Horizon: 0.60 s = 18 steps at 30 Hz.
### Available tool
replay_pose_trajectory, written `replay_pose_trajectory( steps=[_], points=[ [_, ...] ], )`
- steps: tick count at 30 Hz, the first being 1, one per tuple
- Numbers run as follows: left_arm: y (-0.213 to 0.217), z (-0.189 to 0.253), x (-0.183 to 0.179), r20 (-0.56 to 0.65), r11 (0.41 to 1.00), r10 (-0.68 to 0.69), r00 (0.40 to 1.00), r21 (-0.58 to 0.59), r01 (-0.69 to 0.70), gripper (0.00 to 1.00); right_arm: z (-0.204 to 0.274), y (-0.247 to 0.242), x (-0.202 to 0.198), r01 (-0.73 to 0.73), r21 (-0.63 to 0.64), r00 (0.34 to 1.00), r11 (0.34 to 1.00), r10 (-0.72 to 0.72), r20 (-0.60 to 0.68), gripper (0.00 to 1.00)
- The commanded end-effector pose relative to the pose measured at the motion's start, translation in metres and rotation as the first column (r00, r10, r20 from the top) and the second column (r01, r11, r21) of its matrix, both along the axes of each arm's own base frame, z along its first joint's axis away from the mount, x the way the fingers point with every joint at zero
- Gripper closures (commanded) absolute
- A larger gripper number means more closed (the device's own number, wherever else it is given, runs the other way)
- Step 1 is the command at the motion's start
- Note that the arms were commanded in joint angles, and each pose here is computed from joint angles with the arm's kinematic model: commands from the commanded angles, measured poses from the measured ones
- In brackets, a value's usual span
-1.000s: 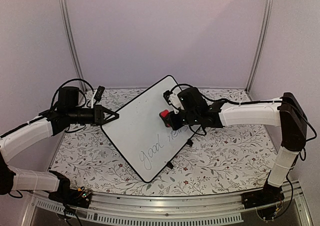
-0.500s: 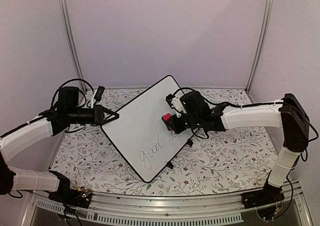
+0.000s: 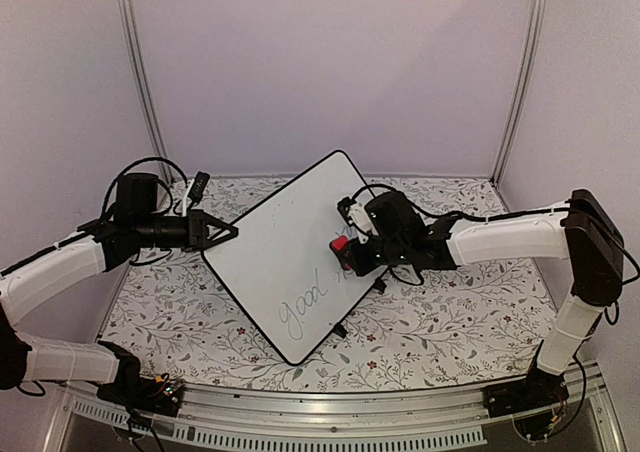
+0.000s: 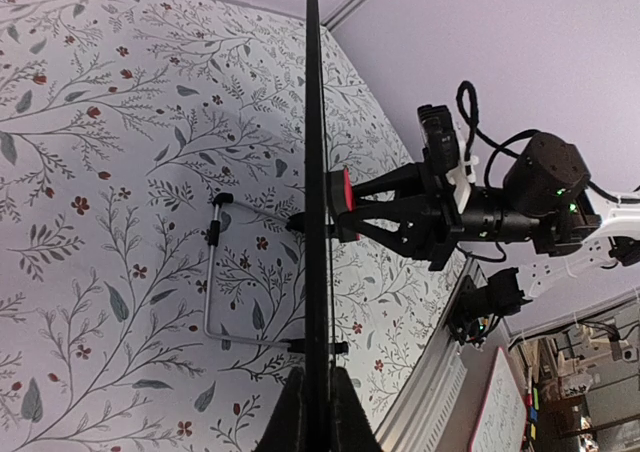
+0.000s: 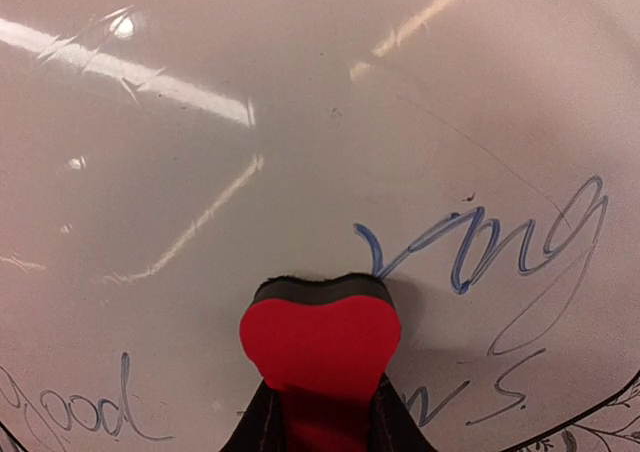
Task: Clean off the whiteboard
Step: Erase the whiteboard at the center of the board.
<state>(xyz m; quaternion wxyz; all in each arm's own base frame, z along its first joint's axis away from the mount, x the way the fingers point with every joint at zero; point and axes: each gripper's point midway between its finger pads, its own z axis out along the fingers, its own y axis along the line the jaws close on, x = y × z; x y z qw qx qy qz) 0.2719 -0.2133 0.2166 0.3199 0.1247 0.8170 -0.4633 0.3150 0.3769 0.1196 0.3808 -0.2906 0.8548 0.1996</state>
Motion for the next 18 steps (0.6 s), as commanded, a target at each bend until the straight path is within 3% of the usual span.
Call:
replay_pose_trajectory(
  steps=[1,18],
  points=[
    [-0.007,0.004,-0.009,0.04,0.997,-0.068,0.997,-0.017,0.069,1.0,-0.034,-0.016,-0.018,-0.004,-0.087,0.996,0.996,-0.004,-0.085,1.0],
    [-0.007,0.005,-0.009,0.042,0.997,-0.068,0.997,-0.019,0.069,1.0,-0.03,-0.019,-0.018,0.013,-0.078,0.997,0.997,-0.019,-0.07,1.0]
  ],
)
